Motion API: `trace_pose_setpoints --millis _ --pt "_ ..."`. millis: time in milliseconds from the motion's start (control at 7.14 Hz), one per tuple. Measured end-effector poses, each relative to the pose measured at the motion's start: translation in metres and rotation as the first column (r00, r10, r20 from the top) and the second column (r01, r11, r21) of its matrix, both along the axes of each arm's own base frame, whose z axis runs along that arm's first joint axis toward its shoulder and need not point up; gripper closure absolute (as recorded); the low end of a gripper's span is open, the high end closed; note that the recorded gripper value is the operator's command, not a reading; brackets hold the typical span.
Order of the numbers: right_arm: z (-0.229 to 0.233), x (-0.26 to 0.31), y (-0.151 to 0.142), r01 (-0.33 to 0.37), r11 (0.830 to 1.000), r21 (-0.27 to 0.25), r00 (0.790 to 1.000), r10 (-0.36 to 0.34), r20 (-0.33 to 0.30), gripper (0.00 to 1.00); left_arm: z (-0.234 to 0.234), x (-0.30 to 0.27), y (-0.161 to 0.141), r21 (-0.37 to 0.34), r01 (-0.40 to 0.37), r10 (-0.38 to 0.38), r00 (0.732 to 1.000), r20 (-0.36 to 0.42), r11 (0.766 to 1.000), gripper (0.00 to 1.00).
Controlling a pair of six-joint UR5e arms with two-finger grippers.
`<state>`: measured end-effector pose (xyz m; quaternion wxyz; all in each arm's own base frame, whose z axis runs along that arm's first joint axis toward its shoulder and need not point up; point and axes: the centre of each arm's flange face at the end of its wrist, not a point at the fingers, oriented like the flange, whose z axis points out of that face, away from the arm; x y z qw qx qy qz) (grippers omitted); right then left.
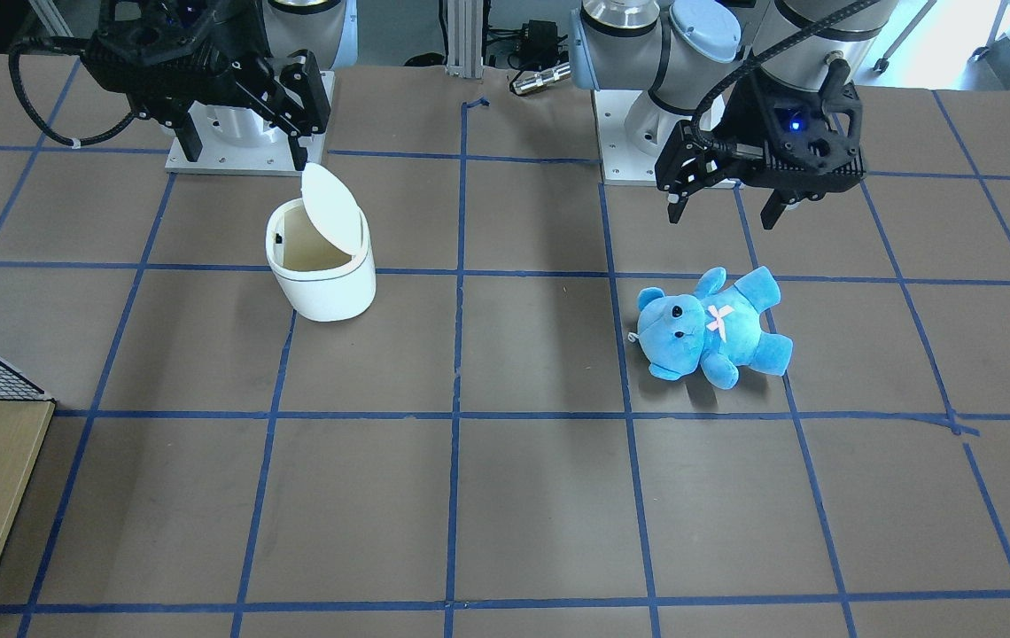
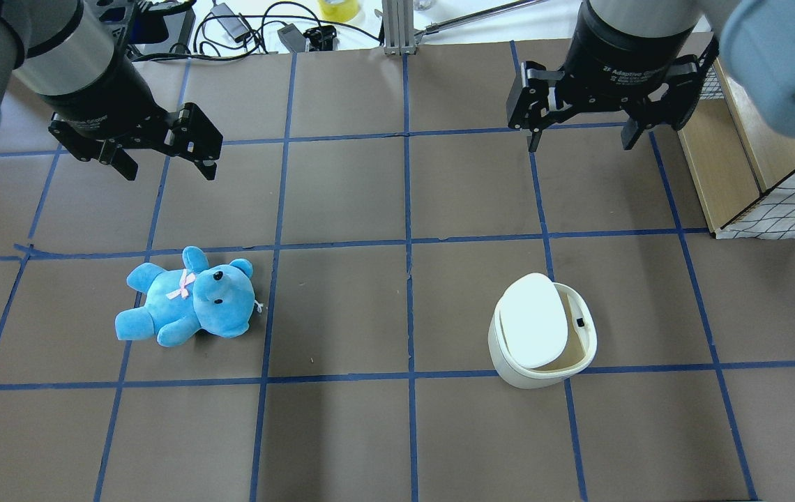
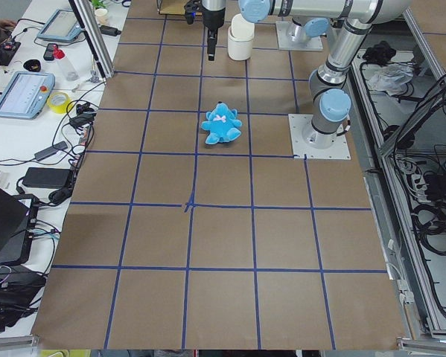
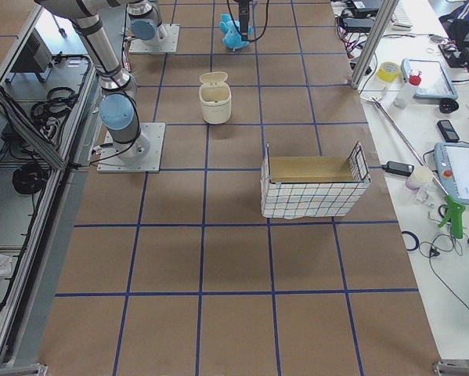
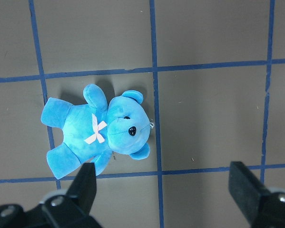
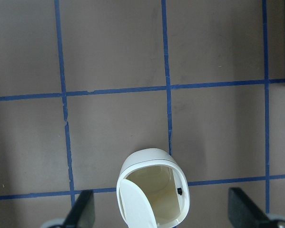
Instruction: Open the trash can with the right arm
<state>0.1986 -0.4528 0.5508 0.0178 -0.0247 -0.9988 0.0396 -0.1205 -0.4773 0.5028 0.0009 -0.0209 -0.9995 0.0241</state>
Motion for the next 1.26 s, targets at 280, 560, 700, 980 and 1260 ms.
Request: trace_pose_setpoints --millis 280,560,700,980,1260 --pt "0.0011 0.0014 -0.0009 -0.002 1.000 -0.009 1.000 0.002 0.016 0.00 0.0000 0.0000 0.0000 0.000 0.000 0.000 1.000 0.000 1.000 0.00" --pt "0.0005 0.0032 -0.0014 -0.003 1.000 -0.012 0.999 0.004 0.035 0.00 0.0000 0.0000 0.0000 0.000 0.000 0.000 1.000 0.000 1.000 0.00" --pt "-0.0006 0.0033 -0.0015 -0.005 1.000 -0.012 0.999 0.005 0.036 0.00 0.0000 0.0000 0.0000 0.000 0.000 0.000 1.000 0.000 1.000 0.00" --pt "-0.0013 0.0033 -0.0015 -0.006 1.000 -0.012 0.999 0.007 0.033 0.00 0.0000 0.0000 0.0000 0.000 0.000 0.000 1.000 0.000 1.000 0.00" --pt "-0.0019 0.0031 -0.0014 -0.006 1.000 -0.011 1.000 0.007 0.029 0.00 0.0000 0.0000 0.0000 0.000 0.000 0.000 1.000 0.000 1.000 0.00"
